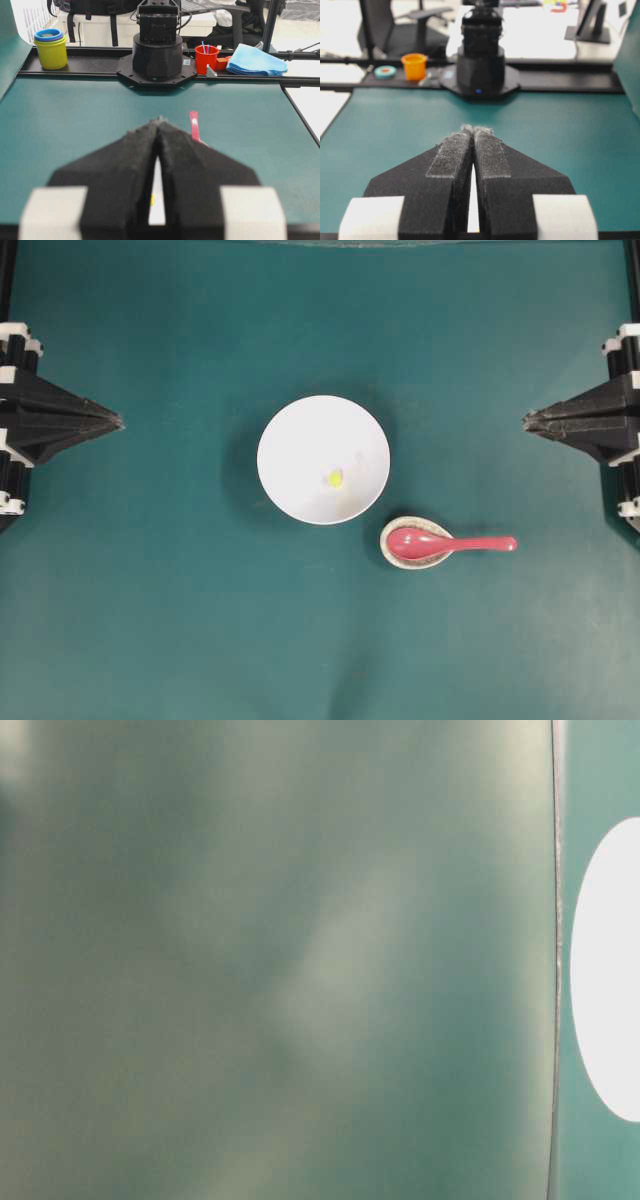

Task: Scoop the yellow hexagonal prism block from the bowl with a spoon using the right arm.
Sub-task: 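Move the right gripper to the red spoon handle on the rest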

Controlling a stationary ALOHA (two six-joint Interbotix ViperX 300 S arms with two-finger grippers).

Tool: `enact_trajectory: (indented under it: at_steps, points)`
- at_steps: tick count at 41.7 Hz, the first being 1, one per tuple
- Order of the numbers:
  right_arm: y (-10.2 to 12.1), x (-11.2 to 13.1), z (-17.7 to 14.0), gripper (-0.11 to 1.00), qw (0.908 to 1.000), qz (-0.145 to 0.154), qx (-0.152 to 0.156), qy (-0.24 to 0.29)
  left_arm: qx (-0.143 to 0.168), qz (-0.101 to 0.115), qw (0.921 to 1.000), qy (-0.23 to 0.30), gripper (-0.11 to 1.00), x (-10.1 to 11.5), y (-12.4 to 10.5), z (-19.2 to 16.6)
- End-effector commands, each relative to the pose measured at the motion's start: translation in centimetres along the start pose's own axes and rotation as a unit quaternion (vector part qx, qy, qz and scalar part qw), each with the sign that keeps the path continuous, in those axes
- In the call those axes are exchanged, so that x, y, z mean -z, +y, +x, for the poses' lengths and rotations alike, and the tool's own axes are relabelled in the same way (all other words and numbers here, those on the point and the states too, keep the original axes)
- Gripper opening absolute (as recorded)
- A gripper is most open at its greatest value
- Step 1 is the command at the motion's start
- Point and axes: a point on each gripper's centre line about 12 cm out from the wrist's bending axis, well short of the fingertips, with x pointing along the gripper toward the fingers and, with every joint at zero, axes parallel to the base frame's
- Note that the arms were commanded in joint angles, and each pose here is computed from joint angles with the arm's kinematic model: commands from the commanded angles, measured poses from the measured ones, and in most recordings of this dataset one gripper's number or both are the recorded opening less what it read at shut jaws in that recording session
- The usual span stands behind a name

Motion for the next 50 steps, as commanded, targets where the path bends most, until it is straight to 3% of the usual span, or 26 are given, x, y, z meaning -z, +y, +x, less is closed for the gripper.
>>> enact_trajectory:
  at_steps: [1, 2, 3, 8, 26, 41, 50]
  points:
    - [-0.02, -0.68, 0.28, 0.00, 1.0000, -0.001, 0.001, -0.008, 0.001, -0.004, 1.0000, -0.006, -0.01, -0.90, -0.02, 0.46]
    - [0.01, -0.35, 0.48, 0.00, 0.9999, 0.000, 0.000, 0.015, 0.001, -0.004, 1.0000, -0.003, 0.00, -0.86, -0.01, 0.50]
    - [0.01, -0.29, 0.52, 0.00, 0.9998, 0.000, 0.000, 0.020, 0.000, -0.005, 1.0000, -0.003, 0.12, -0.86, -0.01, 0.50]
    - [-0.03, 0.11, 0.62, 0.00, 0.9990, 0.003, 0.001, 0.044, 0.001, -0.004, 1.0000, -0.004, 0.09, -0.92, -0.01, 0.51]
    - [-0.05, -0.18, 0.70, 0.02, 0.9989, 0.011, 0.002, 0.045, 0.001, -0.004, 1.0000, -0.003, 0.09, -0.90, -0.01, 0.51]
    - [-0.07, -0.22, 0.79, 0.39, 0.9974, 0.022, 0.004, 0.068, 0.001, -0.004, 1.0000, -0.004, 0.09, -0.92, -0.01, 0.51]
    - [-0.04, -0.02, 0.79, 0.49, 0.9954, 0.027, 0.004, 0.092, 0.001, -0.004, 1.0000, -0.003, 0.09, -0.90, -0.01, 0.51]
